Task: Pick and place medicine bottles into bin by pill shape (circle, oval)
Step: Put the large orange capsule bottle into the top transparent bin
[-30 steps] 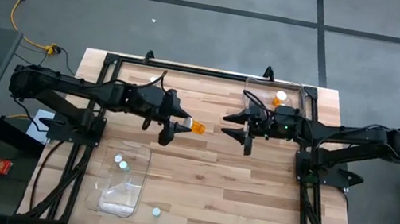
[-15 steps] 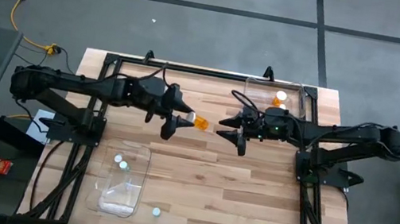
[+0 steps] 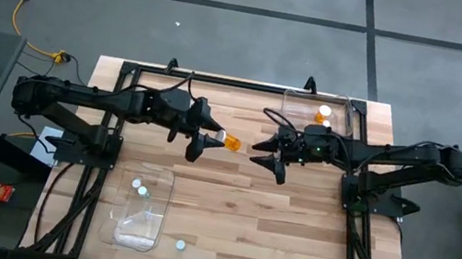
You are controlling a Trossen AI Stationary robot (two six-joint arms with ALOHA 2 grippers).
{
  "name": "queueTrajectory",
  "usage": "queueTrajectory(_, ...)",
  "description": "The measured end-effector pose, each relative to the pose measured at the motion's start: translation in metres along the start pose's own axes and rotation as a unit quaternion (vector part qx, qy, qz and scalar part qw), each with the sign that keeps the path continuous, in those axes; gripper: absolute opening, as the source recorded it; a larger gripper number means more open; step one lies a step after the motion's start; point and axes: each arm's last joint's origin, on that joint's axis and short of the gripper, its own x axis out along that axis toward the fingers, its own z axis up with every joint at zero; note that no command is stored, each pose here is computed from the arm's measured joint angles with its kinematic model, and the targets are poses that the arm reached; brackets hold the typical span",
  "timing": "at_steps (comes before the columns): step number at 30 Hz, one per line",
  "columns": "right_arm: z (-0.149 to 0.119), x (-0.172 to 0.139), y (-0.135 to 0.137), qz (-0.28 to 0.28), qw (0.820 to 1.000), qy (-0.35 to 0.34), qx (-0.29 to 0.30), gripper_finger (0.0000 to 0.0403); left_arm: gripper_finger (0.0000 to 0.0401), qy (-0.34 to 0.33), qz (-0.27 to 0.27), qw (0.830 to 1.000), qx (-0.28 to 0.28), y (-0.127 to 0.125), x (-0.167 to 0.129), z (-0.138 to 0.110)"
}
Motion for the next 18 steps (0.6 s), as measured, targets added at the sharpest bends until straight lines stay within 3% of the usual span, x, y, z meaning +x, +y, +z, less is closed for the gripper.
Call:
queueTrajectory(6, 0.004, -0.001, -0.001, -0.033, 0.999, 0.007, -0.042, 0.0207, 0.0197, 0.001, -0.003, 1.000, 0.003, -0.002, 0.000, 0.000)
queueTrajectory(18, 0.003, 0.000, -0.001, -0.035, 0.999, 0.007, -0.027, 0.0207, 0.0197, 0.019, -0.014, 1.000, 0.017, -0.009, 0.014, -0.008)
